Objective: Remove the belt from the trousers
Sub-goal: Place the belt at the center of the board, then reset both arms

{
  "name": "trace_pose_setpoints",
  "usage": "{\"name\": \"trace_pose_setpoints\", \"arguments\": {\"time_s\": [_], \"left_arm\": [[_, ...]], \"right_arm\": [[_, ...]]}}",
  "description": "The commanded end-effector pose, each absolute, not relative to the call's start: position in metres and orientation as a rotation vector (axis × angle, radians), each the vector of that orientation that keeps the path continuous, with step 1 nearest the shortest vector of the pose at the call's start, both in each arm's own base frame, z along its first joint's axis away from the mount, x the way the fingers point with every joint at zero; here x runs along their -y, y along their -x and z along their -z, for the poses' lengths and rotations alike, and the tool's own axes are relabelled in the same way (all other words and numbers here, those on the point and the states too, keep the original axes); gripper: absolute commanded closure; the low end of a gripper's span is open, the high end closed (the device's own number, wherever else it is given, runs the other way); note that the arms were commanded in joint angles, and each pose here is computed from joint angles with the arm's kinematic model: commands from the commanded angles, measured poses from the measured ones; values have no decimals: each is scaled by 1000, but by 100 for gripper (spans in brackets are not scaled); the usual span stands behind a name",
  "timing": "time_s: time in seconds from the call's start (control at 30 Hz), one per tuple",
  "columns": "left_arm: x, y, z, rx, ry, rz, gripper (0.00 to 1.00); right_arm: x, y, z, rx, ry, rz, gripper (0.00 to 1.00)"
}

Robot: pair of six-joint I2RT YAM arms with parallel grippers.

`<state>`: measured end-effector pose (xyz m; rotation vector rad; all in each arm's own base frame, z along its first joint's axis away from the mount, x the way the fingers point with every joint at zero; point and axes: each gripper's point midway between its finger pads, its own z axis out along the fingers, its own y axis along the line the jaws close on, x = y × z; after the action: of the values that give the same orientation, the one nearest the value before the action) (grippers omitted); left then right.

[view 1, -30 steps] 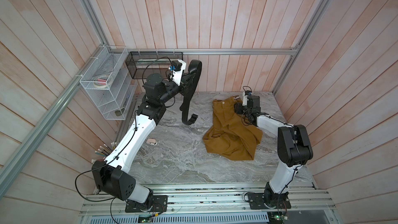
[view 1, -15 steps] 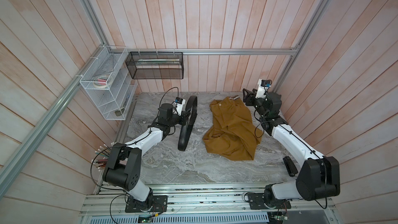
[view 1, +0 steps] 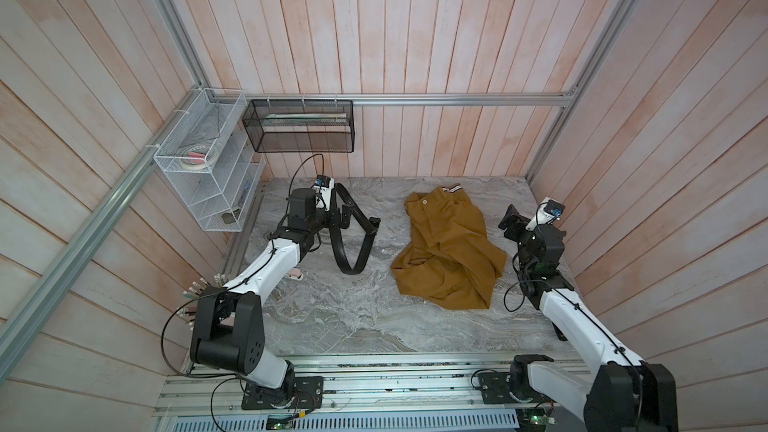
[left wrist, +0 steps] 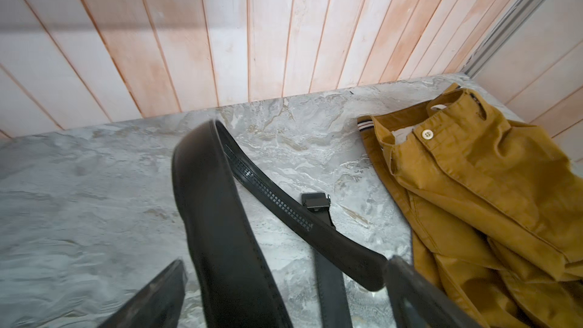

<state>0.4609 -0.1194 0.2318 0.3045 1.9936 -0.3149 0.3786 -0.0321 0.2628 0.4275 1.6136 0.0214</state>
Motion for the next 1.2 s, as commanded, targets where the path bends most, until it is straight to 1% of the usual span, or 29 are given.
{"name": "trace_pose_setpoints", "arguments": {"time_s": [0.0, 0.13, 0.2, 0.3, 0.37, 0.43, 0.53, 0.67, 0.8, 0.93, 1.0, 1.17], "left_arm": [[85, -456, -260, -2015, -291, 132, 0], [54, -445, -268, -2064, -266, 13, 0], [44, -439, -268, -2062, -261, -6, 0], [29, -431, -261, -2010, -202, 34, 0], [16, -425, -248, -1938, -123, 100, 0], [5, -417, -225, -1853, -65, 145, 0], [2, -404, -190, -1755, -50, 148, 0], [-5, -398, -144, -1783, -1, 112, 0], [-7, -390, -138, -1700, -5, 91, 0], [-5, -390, -131, -1697, -14, 87, 0], [-5, -390, -131, -1701, -16, 89, 0], [-3, -387, -132, -1680, -24, 81, 0]], "right_arm": [[39, -371, -260, -1592, -454, 9, 9], [38, -370, -249, -1616, -415, 33, 9], [40, -369, -242, -1619, -416, 49, 9], [39, -367, -227, -1605, -361, 85, 5], [36, -369, -210, -1637, -299, 123, 2], [39, -371, -190, -1680, -289, 160, 2], [41, -367, -177, -1642, -277, 175, 2], [46, -371, -162, -1630, -269, 192, 2], [50, -366, -145, -1620, -275, 143, 2], [34, -360, -138, -1586, -181, 88, 2], [29, -370, -129, -1659, -154, 75, 2], [29, -370, -131, -1642, -147, 76, 2]]}}
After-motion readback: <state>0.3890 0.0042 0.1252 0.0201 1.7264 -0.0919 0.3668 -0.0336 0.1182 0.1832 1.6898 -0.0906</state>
